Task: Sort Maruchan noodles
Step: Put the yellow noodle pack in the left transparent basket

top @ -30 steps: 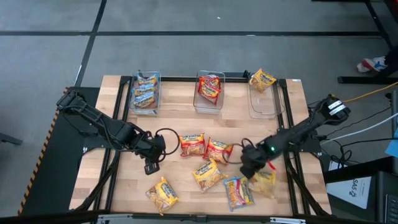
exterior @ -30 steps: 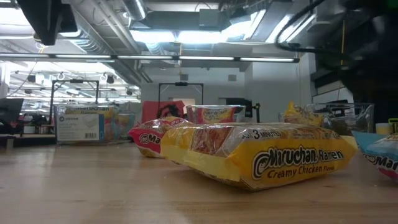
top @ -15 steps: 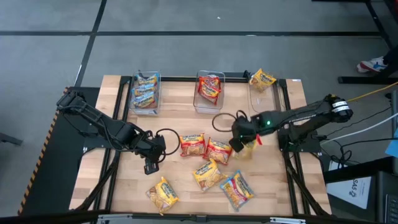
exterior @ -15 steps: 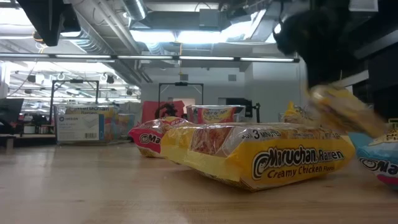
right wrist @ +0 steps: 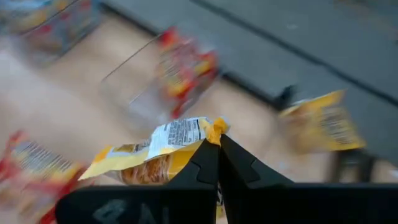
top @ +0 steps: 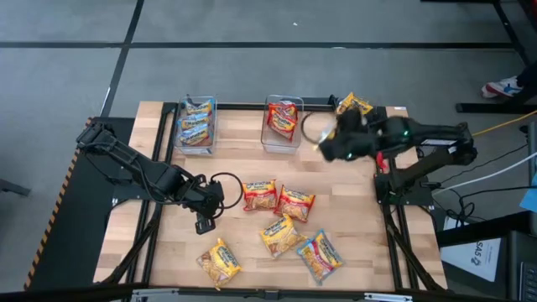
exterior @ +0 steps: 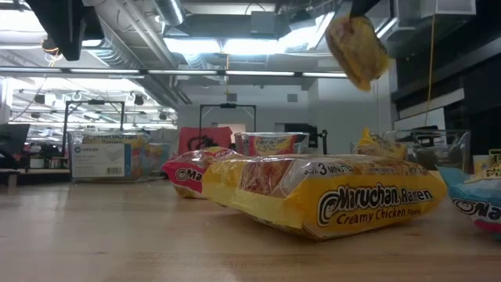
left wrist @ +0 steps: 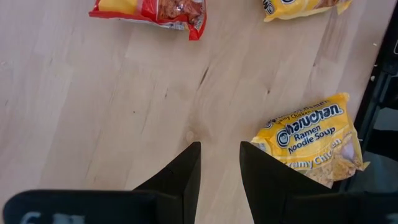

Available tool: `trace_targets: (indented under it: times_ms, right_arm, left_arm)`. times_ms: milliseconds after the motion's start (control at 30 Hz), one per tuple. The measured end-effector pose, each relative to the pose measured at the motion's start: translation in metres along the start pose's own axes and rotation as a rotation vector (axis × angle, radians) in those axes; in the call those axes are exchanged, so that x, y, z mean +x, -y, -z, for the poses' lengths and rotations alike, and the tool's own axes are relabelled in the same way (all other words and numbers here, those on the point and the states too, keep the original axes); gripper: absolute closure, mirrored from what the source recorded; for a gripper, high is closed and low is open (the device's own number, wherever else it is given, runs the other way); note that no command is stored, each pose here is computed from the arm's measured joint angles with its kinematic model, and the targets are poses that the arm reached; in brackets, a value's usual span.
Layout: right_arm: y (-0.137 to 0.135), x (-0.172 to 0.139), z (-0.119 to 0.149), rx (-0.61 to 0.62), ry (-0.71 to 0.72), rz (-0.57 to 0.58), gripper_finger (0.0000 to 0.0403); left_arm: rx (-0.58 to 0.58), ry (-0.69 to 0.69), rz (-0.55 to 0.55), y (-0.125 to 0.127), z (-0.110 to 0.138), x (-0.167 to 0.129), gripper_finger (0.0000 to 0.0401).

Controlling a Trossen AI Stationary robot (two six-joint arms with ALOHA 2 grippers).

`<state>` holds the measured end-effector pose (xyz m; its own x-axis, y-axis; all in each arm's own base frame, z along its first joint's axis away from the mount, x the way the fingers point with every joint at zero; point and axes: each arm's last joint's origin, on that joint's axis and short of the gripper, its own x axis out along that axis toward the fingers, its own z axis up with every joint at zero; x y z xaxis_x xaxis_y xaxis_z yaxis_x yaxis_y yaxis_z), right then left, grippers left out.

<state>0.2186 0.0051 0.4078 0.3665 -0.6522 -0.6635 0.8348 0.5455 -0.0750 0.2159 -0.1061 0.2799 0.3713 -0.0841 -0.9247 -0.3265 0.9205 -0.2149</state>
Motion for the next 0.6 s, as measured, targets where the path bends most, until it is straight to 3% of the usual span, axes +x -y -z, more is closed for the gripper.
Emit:
trace_targets:
  times_ms: [333, 600]
  right_arm:
    - [0.051, 0.036, -0.027, 0.044, -0.046, 0.320, 0.0403]
    - [0.087, 0.081, -0.023, 0.046, -0.205, 0.510, 0.0403]
  left_arm:
    - [0.000, 0.000, 0.000, 0.000, 0.000, 0.000, 0.0296]
    - [-0.001, 0.003, -0.002, 0.000, 0.000, 0.000, 0.0296]
